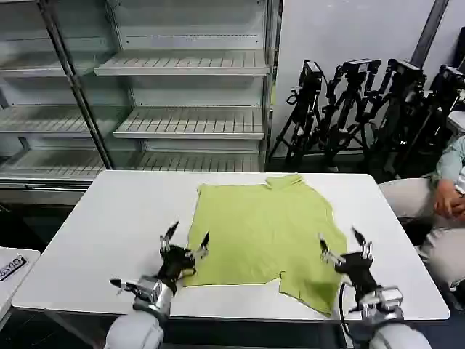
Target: Fold and organize the clothes.
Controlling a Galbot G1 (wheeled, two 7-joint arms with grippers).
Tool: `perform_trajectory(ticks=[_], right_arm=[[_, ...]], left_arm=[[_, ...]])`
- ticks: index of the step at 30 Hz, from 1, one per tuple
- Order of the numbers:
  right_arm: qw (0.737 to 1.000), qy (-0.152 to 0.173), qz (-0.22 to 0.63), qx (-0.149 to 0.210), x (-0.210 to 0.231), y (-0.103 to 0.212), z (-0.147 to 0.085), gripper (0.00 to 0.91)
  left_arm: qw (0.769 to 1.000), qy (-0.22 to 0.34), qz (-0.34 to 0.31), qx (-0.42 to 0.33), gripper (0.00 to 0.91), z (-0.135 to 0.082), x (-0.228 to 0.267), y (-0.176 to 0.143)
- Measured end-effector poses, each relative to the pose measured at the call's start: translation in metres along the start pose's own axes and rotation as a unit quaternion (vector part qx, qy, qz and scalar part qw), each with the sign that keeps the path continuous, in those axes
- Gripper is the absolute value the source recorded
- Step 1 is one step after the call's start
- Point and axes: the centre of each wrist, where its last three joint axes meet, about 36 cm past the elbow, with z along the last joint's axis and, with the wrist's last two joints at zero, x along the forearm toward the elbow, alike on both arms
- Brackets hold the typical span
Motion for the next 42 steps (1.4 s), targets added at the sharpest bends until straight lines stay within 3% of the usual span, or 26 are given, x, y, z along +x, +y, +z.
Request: perform_trajectory(ticks=[8,15,16,17,18,34,42], right_arm=[[0.998,0.055,-0.004,-0.015,0.022,0.013,0.015,0.907],[0.997,0.078,-0.003,-0.024,0.027,0.018,0.021,0.907],[0.996,0.08,-0.003,-0.025,0.028,0.018,0.021,0.484],[0.996,0.082,-0.005,-0.027,0.028,0.019,0.021,0.484],[0.996,0.084,-0.006,-0.028,0.028,0.019,0.022,0.0],[0.993,0.096,-0.03,-0.054,0.026,0.023,0.02,0.0],[0.994,0.082,-0.036,-0.061,0.018,0.021,0.012,0.0]], left_arm=[[0.997,0.071,-0.014,0.023,0.907,0.005,0.023,-0.004],[0.993,0.104,-0.03,0.038,0.907,0.008,0.028,0.001],[0.993,0.107,-0.03,0.041,0.534,0.009,0.028,0.001],[0.992,0.111,-0.03,0.043,0.071,0.009,0.029,0.0],[0.992,0.113,-0.031,0.046,0.01,0.01,0.029,-0.001],[0.989,0.131,-0.029,0.06,0.01,0.011,0.031,-0.007],[0.99,0.127,-0.019,0.061,0.02,0.009,0.029,-0.006]])
